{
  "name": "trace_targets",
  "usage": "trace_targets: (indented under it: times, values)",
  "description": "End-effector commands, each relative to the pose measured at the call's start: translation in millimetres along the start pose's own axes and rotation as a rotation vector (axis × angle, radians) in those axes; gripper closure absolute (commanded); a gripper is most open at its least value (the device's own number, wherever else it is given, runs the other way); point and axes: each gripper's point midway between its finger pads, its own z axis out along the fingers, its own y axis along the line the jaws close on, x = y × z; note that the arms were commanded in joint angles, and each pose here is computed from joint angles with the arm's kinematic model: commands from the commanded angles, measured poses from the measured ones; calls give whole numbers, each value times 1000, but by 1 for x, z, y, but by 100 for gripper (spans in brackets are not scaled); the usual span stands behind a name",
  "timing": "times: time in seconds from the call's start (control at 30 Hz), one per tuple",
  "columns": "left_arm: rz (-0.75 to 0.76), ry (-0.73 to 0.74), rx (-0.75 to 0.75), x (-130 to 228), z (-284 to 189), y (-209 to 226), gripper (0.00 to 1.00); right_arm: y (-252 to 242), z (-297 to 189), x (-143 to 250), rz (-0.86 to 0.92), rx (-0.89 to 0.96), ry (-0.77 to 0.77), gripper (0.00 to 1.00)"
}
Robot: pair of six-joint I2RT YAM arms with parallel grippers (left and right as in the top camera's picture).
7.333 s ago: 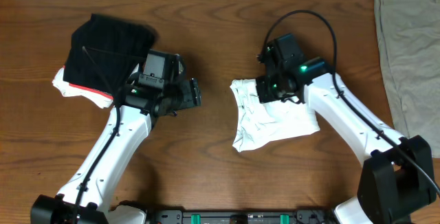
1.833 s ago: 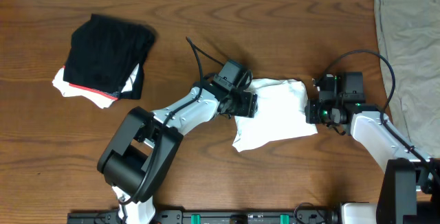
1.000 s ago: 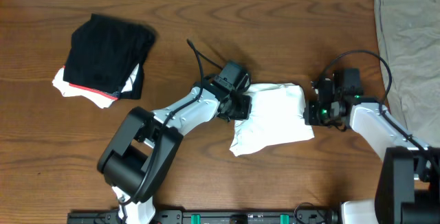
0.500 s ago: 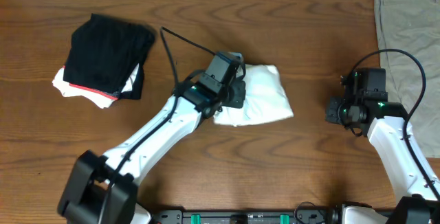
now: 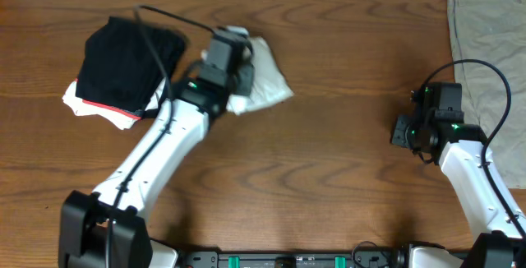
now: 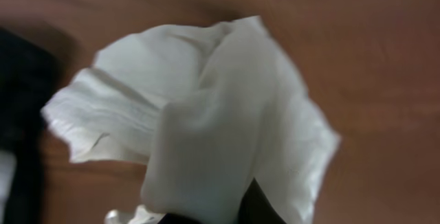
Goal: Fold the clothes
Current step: 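Carry the white bundle leftward with the left gripper onto the black stack, then lower the white bundle onto the black stack and press with left gripper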
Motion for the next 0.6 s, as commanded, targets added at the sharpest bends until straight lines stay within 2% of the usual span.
trace_targets:
  times: [0.0,0.1,0.23,0.4,0.57]
  values:
    - [-21,-143,-65,-56,-29,33,94,-8,6,6,15,29,5,56]
    - [-77,-199,-108,-79,-39,62,94,-8,9,7,15,27,-4,50]
    - [-201,-267,-184,-95,-46,116,94,-8,9,6,15,27,-5,48]
    - [-456,-284,-307,-84,-50,202,94,-8,9,6,14,26,-5,47]
    - [-544,-228,-339,-58,-41,255,94,-7,9,5,14,25,-9,47]
